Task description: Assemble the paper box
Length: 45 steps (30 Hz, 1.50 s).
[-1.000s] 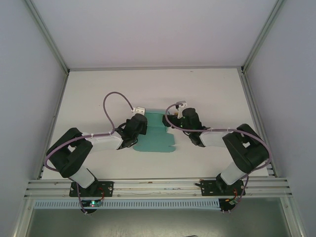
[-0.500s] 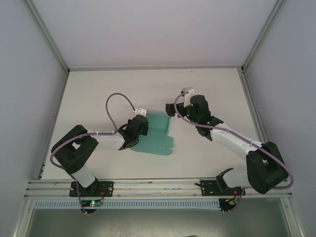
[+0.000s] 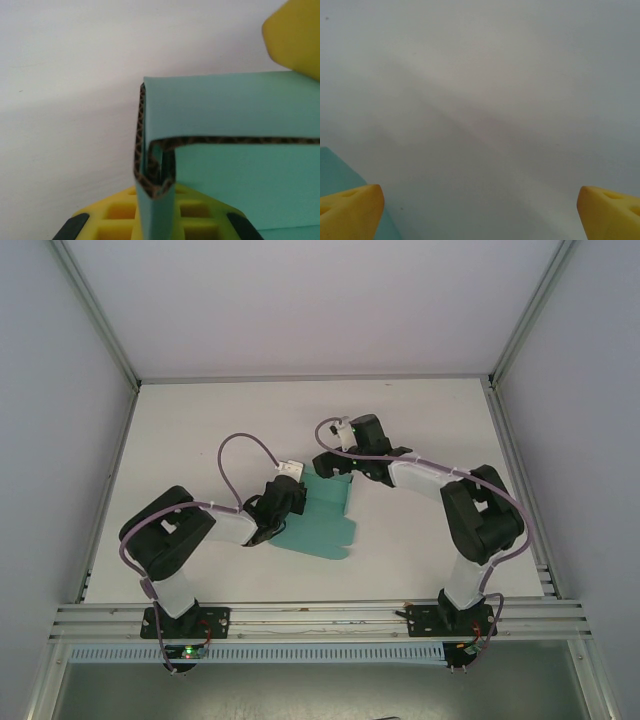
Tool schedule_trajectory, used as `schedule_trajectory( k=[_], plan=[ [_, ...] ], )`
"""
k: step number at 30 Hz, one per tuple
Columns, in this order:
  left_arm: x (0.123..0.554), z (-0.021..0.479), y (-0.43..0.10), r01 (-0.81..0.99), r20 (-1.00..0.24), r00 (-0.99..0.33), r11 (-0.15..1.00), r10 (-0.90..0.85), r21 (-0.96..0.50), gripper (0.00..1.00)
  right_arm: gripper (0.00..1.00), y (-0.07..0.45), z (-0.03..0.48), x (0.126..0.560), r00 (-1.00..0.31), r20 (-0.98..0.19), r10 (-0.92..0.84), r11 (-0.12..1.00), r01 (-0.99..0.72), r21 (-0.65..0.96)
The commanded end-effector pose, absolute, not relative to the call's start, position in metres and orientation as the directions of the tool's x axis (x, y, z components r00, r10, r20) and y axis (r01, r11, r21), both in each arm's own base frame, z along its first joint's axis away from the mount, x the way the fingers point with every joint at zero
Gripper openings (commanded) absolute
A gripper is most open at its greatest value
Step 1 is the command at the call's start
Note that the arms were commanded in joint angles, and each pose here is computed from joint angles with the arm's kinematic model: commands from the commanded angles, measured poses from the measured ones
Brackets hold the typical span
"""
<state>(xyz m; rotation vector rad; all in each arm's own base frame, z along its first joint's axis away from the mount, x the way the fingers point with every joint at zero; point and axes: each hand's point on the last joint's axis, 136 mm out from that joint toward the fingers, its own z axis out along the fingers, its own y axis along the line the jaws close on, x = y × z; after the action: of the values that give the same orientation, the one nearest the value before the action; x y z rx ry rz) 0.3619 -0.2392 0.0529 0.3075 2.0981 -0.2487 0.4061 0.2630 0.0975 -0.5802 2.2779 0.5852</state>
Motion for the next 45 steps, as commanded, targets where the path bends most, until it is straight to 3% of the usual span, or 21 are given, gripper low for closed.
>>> schedule_trajectory(
  k=[1,9,16,19,22,35,45],
  plan=[
    [0.353,0.029,-0.238,0.351,-0.833,-0.528,0.936,0.164,-0.037,0.00,0.98,0.281,0.086,0.389,-0.640,-0.696,-0.326,0.731,-0.638,0.244],
    [0.347,0.023,-0.229,0.338,-0.819,-0.557,0.938,0.139,-0.071,0.06,0.98,0.268,0.033,0.356,-0.640,-0.612,-0.465,0.737,-0.663,0.133],
    [0.337,0.015,-0.216,0.320,-0.800,-0.580,0.946,0.151,-0.053,0.12,0.98,0.262,0.027,0.345,-0.612,-0.608,-0.505,0.751,-0.660,0.040],
    [0.332,0.014,-0.210,0.308,-0.795,-0.590,0.950,0.144,-0.056,0.18,0.98,0.260,0.033,0.347,-0.605,-0.619,-0.502,0.762,-0.648,0.015],
    [0.328,0.017,-0.205,0.299,-0.804,-0.580,0.952,0.132,-0.059,0.31,0.98,0.259,0.040,0.348,-0.599,-0.633,-0.490,0.771,-0.636,0.006],
    [0.333,0.068,-0.206,0.320,-0.865,-0.498,0.940,0.058,-0.121,0.37,0.98,0.268,0.058,0.343,-0.552,-0.656,-0.515,0.764,-0.643,-0.058],
    [0.348,0.053,-0.204,0.315,-0.850,-0.526,0.936,0.034,-0.157,0.37,0.98,0.273,0.060,0.342,-0.546,-0.669,-0.504,0.755,-0.655,-0.034]
  ],
)
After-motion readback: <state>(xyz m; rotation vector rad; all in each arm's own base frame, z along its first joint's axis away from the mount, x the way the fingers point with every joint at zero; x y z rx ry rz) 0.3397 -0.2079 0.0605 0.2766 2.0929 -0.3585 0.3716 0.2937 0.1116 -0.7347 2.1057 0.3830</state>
